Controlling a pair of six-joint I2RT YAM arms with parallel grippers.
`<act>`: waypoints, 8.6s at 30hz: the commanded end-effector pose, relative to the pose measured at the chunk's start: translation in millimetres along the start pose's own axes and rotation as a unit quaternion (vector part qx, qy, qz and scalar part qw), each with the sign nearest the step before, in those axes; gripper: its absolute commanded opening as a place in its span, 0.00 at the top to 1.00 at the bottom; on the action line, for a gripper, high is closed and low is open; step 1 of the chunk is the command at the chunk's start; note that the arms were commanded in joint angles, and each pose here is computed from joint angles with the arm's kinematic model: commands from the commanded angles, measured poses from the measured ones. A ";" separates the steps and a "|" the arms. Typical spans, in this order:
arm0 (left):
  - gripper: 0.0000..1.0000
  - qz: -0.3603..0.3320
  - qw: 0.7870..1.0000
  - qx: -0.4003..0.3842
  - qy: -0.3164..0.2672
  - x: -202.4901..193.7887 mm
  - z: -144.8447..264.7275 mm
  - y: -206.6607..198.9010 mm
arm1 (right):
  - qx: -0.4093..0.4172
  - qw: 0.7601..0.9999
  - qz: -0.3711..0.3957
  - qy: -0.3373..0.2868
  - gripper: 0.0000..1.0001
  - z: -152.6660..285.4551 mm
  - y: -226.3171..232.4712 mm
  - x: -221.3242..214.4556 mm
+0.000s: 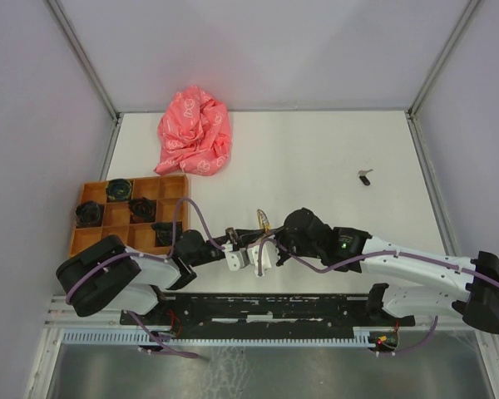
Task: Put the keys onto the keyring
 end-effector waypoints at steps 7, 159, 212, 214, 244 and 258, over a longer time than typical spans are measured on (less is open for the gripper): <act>0.97 -0.022 0.997 0.027 -0.068 24.0 -6.2 9.9 | -0.051 0.998 -0.022 -0.009 0.74 19.8 -11.0 6.7; 0.97 0.279 0.935 0.187 -0.115 32.6 14.6 51.7 | -0.288 0.880 -0.370 -0.074 0.46 18.0 -55.0 -26.3; 0.97 0.244 0.943 0.150 -0.172 75.8 -3.8 81.2 | -0.230 0.904 -0.329 -0.149 0.79 6.3 -96.0 -38.5; 0.97 0.244 0.943 0.149 -0.172 75.4 -4.0 81.0 | -0.227 0.905 -0.329 -0.148 0.86 6.6 -96.0 -38.9; 0.49 0.242 0.957 0.155 -0.042 49.5 12.4 65.3 | -0.151 0.964 -0.206 -0.066 0.99 19.0 -108.2 -27.1; 0.53 0.204 0.972 0.112 -0.031 53.1 10.3 63.1 | -0.152 0.981 -0.118 -0.025 0.99 15.6 -106.3 -21.1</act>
Point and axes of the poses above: each gripper's point midway between its finger pads, its own z axis back along the fingers, its own y axis along the line the jaws close on, x = y × z, the point moved 10 cm from there along z, back along the fingers, and after that the axes turned 15 degrees about z, right-handed, at the moved point
